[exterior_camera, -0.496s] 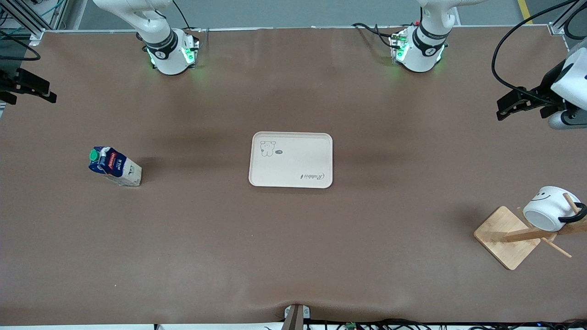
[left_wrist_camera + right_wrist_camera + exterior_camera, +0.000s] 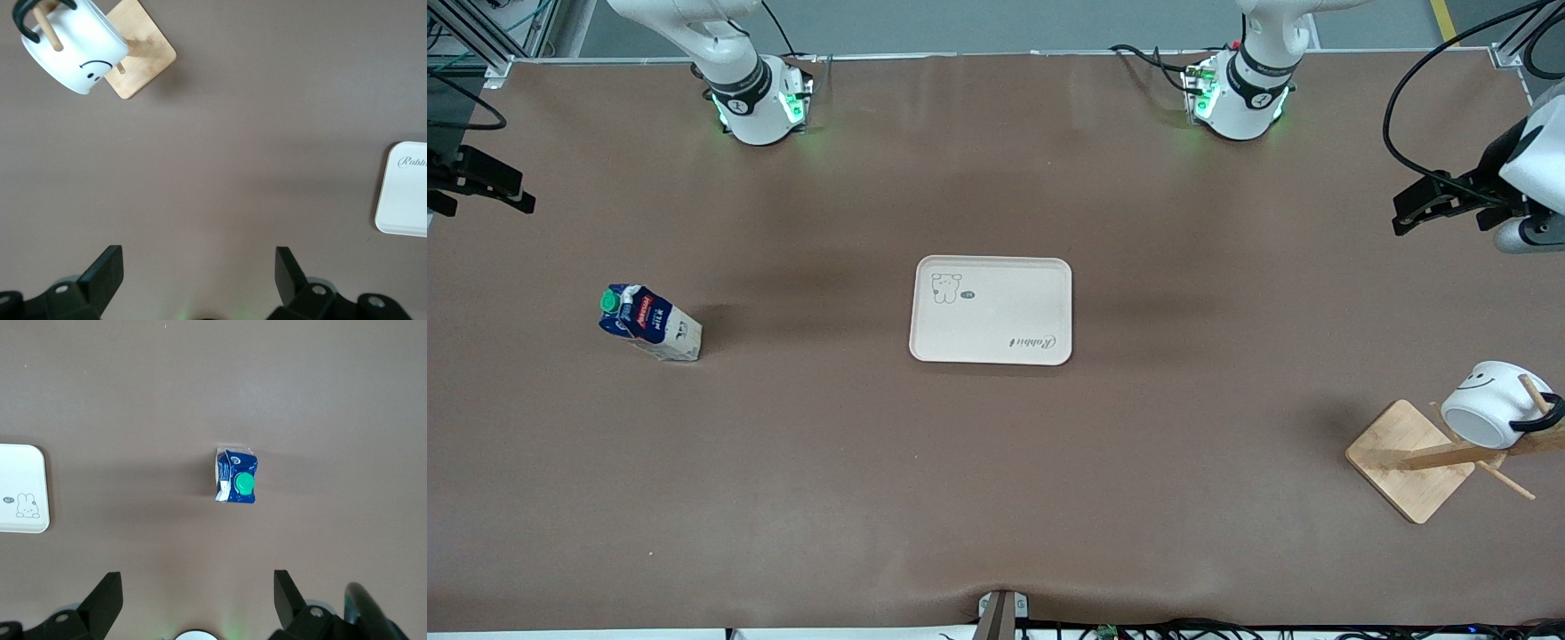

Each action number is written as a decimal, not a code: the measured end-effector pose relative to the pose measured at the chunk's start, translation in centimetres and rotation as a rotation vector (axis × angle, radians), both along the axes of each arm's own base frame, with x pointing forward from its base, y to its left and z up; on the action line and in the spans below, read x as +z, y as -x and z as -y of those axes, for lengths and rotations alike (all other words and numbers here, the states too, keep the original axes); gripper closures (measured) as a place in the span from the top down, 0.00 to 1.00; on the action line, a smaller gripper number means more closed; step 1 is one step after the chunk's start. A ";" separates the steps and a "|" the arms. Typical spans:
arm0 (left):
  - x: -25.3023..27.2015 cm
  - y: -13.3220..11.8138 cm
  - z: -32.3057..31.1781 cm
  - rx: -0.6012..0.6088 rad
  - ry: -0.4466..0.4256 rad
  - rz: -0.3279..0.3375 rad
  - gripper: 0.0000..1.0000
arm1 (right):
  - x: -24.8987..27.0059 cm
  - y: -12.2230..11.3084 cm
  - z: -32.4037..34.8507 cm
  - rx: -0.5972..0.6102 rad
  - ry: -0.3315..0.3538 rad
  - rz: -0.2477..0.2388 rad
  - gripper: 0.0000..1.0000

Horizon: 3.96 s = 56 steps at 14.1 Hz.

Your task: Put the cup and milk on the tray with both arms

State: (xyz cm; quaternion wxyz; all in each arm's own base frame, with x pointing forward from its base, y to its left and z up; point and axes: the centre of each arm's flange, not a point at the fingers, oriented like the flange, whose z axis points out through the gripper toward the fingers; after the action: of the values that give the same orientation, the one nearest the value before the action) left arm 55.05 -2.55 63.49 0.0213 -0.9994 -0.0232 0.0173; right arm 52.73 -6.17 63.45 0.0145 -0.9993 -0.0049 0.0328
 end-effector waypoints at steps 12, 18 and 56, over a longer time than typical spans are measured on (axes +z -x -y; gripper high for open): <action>-6.9 -2.8 -18.6 -0.011 0.147 0.250 1.00 | -3.7 -4.2 0.8 -0.017 0.018 -0.007 1.00; -13.0 -2.7 -22.8 -0.088 0.219 0.385 1.00 | -5.5 -5.1 1.1 -0.025 0.020 -0.031 1.00; -18.4 -5.4 -21.8 -0.116 0.455 0.523 0.09 | -28.6 -5.1 3.5 -0.116 0.006 -0.253 1.00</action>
State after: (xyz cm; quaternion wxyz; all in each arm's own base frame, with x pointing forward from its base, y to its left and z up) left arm 60.41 19.28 45.11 -0.2078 -0.9488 0.0333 -0.2356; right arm 57.85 -9.65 34.81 0.0140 -0.9859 0.0547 0.1577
